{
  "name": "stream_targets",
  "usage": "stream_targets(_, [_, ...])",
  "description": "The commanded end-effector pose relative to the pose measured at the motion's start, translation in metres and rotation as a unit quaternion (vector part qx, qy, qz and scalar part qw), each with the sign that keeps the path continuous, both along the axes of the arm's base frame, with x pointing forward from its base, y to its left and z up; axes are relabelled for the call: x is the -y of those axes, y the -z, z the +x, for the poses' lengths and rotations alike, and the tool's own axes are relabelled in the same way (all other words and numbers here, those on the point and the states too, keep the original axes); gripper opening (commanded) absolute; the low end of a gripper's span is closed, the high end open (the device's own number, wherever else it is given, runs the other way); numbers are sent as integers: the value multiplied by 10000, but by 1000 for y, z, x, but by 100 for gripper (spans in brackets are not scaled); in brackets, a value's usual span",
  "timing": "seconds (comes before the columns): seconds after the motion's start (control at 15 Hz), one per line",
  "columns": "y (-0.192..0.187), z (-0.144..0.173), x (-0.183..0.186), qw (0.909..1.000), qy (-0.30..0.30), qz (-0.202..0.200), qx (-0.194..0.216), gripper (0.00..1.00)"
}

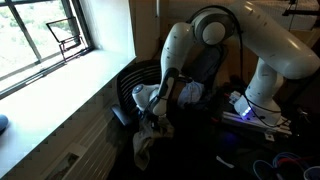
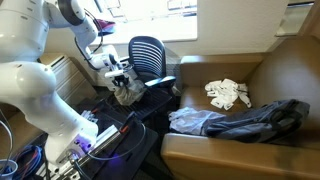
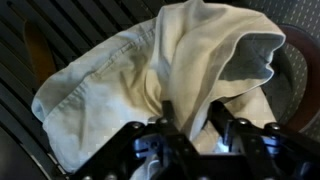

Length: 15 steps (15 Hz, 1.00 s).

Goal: Move the bag and clothing from the black chair to the brown chair then hang the belt on the armrest of the black chair

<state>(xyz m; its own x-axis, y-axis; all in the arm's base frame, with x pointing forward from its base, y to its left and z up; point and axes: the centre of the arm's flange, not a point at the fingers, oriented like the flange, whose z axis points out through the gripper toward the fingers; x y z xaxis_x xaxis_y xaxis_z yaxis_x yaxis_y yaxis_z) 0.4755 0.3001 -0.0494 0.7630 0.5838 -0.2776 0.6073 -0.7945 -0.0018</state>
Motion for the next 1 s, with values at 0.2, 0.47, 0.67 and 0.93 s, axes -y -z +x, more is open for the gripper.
stream_targets(0.2, [5, 13, 16, 9996, 98, -257, 1, 2])
stream_targets(0.47, [-53, 15, 43, 9982, 37, -564, 185, 1])
stream_targets(0.67, [-109, 13, 63, 9909, 27, -985, 920, 1])
stream_targets(0.93, [-188, 7, 83, 9694, 474, -1363, 1984, 1])
